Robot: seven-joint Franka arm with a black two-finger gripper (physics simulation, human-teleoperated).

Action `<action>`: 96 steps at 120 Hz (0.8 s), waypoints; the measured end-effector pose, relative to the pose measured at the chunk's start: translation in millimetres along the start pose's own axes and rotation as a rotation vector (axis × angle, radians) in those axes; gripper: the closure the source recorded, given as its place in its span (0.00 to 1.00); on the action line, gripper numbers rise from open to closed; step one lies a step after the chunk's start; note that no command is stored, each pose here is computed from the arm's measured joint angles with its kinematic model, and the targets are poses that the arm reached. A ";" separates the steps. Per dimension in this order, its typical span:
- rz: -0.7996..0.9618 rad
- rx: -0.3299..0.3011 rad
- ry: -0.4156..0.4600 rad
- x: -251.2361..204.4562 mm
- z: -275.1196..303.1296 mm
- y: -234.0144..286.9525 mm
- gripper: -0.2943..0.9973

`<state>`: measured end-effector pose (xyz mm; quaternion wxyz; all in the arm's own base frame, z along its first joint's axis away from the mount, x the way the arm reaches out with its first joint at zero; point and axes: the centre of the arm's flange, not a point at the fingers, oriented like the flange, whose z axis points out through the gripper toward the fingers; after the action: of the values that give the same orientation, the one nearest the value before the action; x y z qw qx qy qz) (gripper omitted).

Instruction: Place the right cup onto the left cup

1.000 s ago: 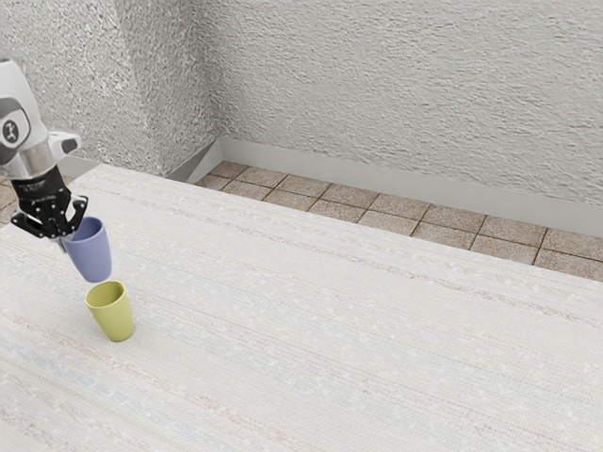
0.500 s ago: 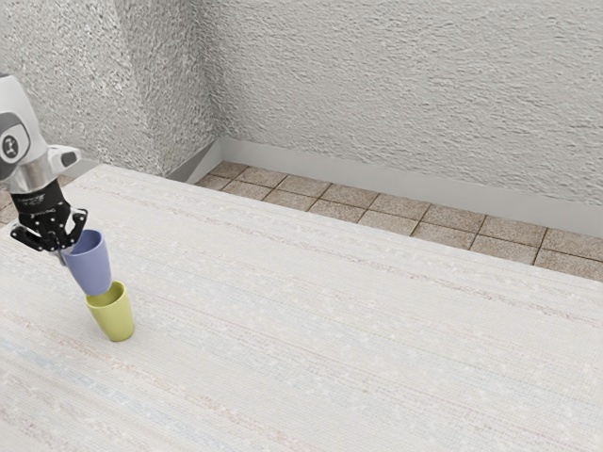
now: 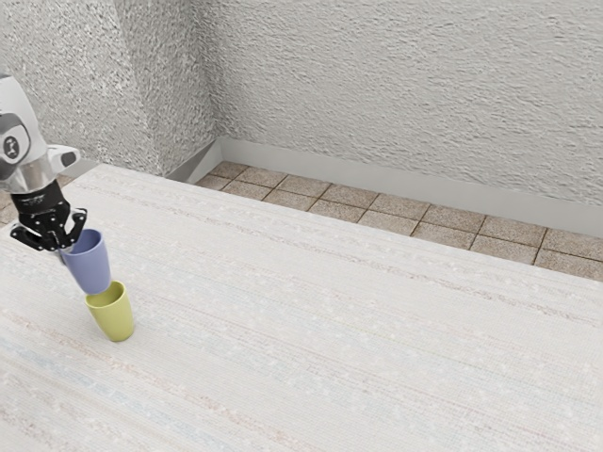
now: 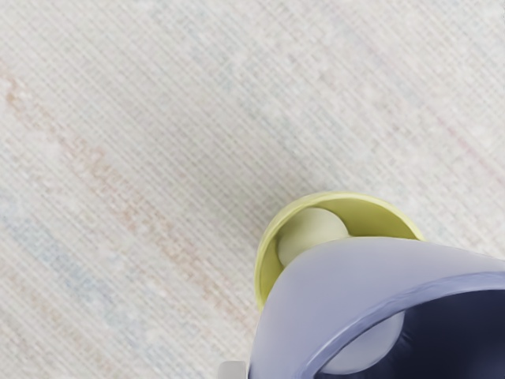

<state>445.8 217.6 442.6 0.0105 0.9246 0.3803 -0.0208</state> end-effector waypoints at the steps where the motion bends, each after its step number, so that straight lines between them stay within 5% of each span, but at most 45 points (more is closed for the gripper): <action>1: 0.001 0.000 0.000 0.0 0.2 0.4 0.84; 96: -0.004 0.007 -0.014 8.5 14.2 3.4 0.84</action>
<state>453.8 220.7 428.0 0.0100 0.9237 0.3819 -0.0284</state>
